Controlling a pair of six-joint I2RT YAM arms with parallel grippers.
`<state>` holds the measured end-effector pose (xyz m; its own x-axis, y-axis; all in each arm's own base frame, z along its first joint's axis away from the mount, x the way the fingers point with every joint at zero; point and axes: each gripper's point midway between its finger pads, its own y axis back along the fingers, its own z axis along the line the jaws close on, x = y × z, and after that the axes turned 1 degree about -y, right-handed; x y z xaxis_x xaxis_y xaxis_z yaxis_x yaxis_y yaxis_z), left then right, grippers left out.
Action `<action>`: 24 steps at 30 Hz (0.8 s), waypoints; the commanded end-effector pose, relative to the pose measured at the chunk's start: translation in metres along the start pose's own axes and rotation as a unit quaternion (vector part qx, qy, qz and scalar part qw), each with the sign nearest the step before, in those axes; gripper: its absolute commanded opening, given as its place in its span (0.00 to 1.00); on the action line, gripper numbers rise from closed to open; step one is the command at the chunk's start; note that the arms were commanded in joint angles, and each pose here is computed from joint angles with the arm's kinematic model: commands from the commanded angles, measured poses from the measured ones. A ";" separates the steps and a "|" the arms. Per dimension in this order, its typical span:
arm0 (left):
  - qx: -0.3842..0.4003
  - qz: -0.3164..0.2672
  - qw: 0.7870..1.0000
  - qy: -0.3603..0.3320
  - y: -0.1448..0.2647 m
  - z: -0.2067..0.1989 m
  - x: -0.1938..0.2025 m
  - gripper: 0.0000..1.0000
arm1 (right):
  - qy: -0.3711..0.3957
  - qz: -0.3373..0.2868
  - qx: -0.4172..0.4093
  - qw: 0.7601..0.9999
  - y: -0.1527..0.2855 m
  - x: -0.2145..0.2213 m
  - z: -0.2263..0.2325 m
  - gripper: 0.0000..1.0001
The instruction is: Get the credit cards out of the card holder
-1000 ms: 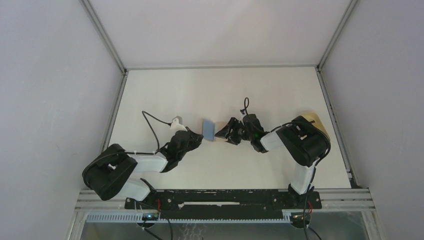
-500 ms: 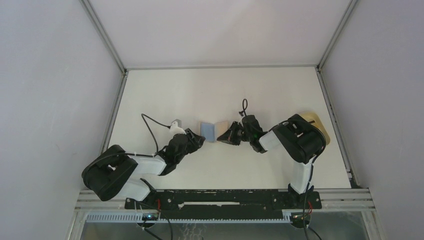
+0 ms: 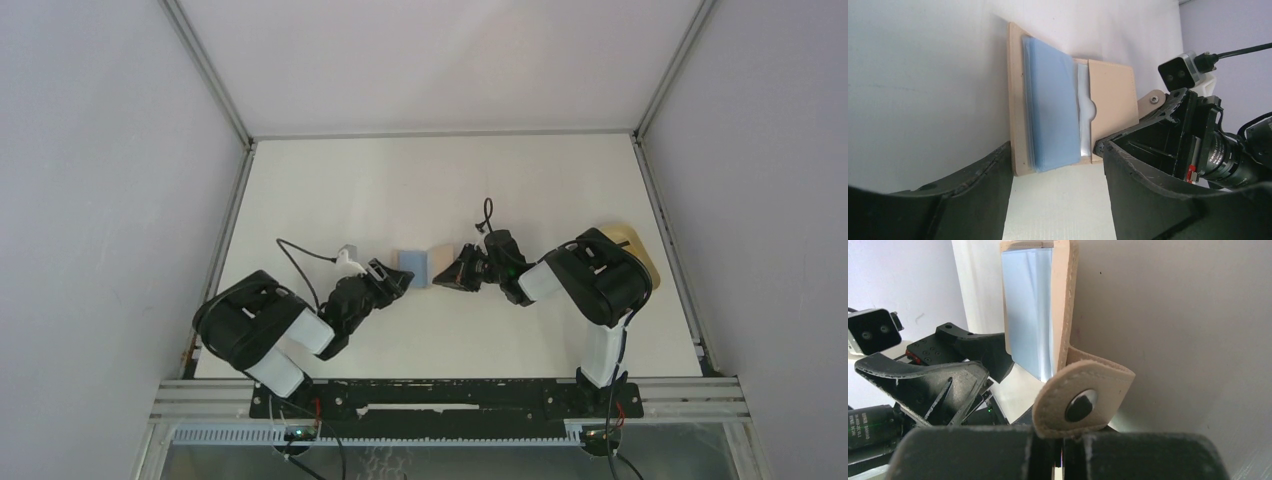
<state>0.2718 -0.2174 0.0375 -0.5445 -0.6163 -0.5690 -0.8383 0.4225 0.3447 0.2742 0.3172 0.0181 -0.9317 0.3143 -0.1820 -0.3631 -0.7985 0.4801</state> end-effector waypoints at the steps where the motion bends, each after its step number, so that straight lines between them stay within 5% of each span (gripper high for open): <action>1: 0.047 -0.022 0.998 0.024 -0.001 -0.011 -0.009 0.69 | 0.020 0.011 -0.022 0.999 -0.001 0.002 0.008 0.00; 13: 0.023 -0.059 0.997 0.047 -0.002 0.013 -0.026 0.63 | 0.023 0.017 -0.029 0.999 -0.002 0.004 0.008 0.00; 24: 0.016 -0.052 0.997 0.060 -0.003 0.019 -0.022 0.38 | 0.020 0.020 -0.028 0.999 -0.002 0.004 0.005 0.00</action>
<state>0.2850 -0.1935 0.0262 -0.4754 -0.7134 -0.5148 -0.8795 0.3705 0.2987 0.2664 0.3194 0.0140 -0.9475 0.2782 -0.1580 -0.3199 -0.8196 0.4754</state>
